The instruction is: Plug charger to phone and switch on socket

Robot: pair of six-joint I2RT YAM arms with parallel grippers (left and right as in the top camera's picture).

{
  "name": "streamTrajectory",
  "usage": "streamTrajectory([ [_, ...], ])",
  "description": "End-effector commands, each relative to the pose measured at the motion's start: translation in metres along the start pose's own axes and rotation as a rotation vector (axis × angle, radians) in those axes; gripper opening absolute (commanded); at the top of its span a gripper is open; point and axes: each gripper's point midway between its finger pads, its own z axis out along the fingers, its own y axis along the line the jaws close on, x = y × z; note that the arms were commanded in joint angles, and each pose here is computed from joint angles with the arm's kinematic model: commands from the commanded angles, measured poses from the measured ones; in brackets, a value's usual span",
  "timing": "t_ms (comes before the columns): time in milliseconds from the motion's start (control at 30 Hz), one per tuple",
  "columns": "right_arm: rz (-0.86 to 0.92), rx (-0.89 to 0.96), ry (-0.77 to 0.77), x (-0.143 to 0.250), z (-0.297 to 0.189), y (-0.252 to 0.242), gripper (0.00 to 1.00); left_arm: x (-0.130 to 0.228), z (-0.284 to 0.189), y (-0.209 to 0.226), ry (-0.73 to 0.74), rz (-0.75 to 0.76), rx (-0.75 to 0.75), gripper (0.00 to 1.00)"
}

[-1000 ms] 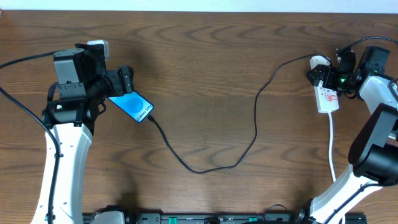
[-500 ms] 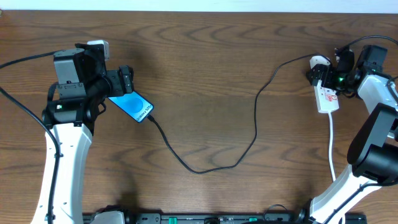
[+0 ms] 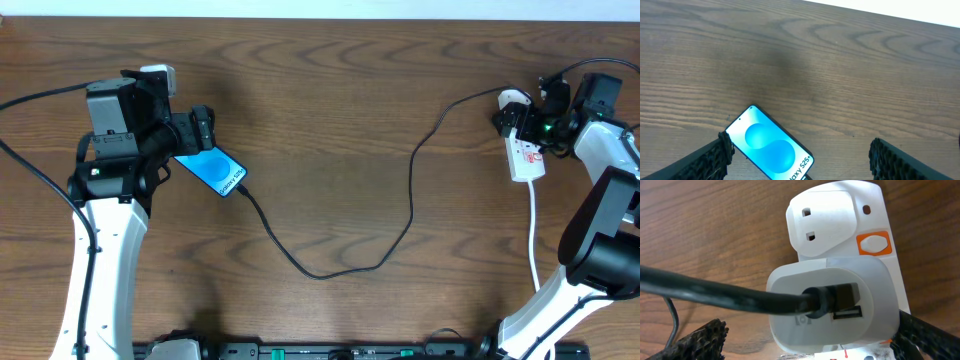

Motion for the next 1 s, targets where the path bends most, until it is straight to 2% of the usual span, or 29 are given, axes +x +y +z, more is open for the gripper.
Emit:
streamTrajectory([
  [0, 0.054, -0.164, 0.112, 0.037, 0.019, 0.041, 0.99, 0.002, -0.002, 0.001, -0.001, 0.015, -0.012, 0.88],
  [967, 0.093, -0.204, 0.165, 0.048, 0.025, 0.068, 0.99, 0.002, -0.002, 0.001, -0.001, 0.015, -0.012, 0.88],
])
